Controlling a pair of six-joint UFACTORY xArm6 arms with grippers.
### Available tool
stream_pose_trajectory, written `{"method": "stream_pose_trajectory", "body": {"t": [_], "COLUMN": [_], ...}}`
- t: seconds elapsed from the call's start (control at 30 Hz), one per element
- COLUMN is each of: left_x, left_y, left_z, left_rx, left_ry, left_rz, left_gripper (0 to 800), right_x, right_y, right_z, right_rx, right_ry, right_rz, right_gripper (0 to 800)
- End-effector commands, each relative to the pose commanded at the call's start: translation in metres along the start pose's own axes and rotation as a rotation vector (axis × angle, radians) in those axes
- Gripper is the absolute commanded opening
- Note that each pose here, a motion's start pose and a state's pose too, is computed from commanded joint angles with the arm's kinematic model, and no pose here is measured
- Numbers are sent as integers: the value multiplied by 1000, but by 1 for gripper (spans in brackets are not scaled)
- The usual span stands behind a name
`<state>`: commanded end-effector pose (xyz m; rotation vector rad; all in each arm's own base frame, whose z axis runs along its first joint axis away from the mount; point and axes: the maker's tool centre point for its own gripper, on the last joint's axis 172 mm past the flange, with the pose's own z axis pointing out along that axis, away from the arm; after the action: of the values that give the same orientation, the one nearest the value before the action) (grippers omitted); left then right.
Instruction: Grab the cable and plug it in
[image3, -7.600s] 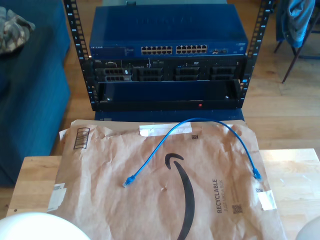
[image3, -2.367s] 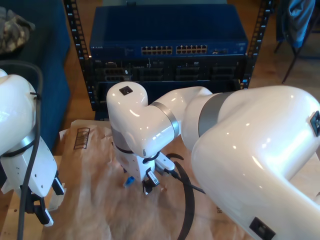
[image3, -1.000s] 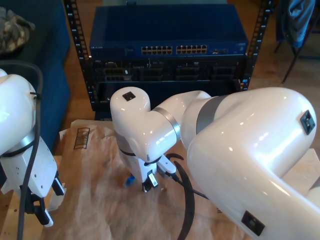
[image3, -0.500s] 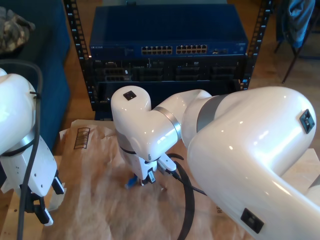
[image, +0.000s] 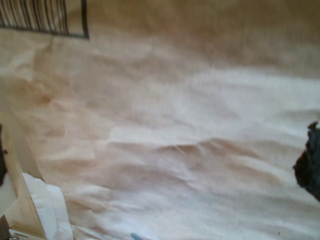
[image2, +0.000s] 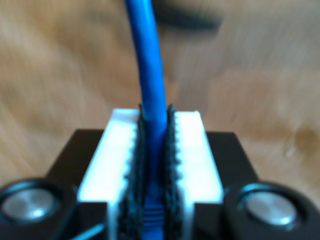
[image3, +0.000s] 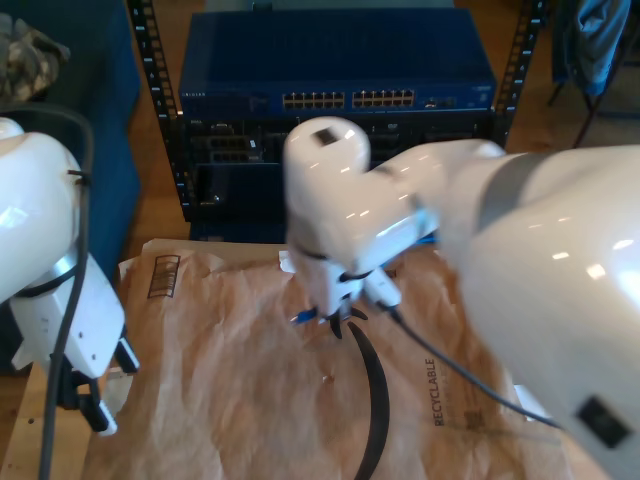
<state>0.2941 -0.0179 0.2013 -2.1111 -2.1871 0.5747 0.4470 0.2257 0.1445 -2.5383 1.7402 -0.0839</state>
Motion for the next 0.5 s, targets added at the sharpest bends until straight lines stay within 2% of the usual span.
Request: {"method": "stream_pose_trajectory", "body": {"t": [0.1,0.3,0.5], "left_x": [-21,-50,-73], "left_y": [8,11,19], "left_z": [-4,0,-10], "left_rx": [-4,9,-12], "left_ry": [-11,10,25], "left_rz": [22,51,96], "left_gripper": [800,800,800], "right_x": [18,23,75], "right_y": [20,46,77], "right_z": [-21,-55,-106], "right_rx": [23,38,77], "right_ry": [-8,-29,-49], "right_rz": [43,75,228], "right_gripper": [28,28,27]}}
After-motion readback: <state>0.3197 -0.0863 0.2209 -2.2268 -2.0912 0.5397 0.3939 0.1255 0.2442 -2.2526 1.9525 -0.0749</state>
